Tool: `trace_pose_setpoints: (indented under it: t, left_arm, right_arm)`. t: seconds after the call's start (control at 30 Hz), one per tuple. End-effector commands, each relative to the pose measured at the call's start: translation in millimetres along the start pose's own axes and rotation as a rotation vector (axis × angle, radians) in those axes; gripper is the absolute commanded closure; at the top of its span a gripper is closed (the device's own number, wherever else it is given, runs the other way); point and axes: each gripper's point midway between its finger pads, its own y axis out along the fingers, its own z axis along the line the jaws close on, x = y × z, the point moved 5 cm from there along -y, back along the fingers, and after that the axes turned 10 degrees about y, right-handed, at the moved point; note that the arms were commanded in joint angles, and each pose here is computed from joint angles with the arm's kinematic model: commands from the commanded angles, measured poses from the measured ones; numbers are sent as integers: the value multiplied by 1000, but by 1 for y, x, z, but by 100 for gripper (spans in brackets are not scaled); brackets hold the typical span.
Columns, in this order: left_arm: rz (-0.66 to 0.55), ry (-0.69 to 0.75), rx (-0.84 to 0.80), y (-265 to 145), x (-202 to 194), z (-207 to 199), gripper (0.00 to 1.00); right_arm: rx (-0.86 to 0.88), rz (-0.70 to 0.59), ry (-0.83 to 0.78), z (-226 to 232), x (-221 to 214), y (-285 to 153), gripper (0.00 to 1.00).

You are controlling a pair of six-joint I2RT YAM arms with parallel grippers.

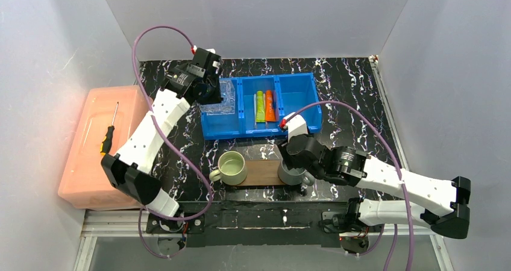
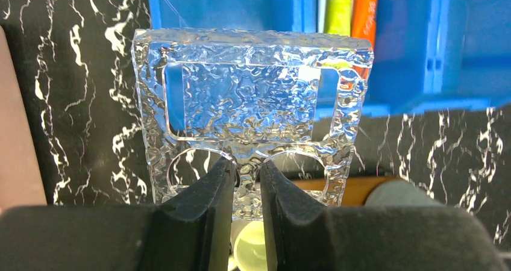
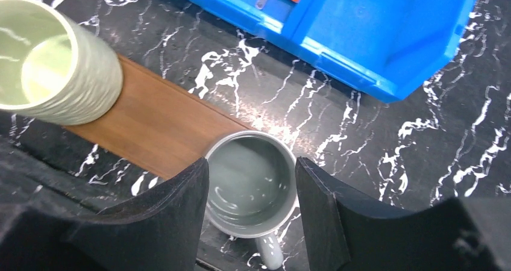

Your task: Prepare toiletry sets of a toothbrush and toothpaste on the tray

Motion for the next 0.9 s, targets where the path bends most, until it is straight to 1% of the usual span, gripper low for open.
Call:
trace_pose_setpoints:
  t: [0.0, 0.2, 0.37, 0.63, 0.87]
  left_arm:
    - [-7, 31, 21, -43, -15, -7, 100]
    - [-3, 54, -15, -67, -34, -26, 100]
    - [-13, 78, -31, -83, -48, -43, 100]
    - [-15, 139, -23, -97, -70, -82, 100]
    - [-29, 135, -20, -104, -79, -110, 100]
  right_arm:
    - [-150, -65, 26, -18, 22, 0, 37]
    - [-284, -99, 107, -53, 34, 10, 36]
    - [-325, -101, 174, -76, 40, 22, 35]
    - [-368, -83, 234, -95, 40, 37, 35]
    - [-389, -81, 286, -108, 36, 41, 34]
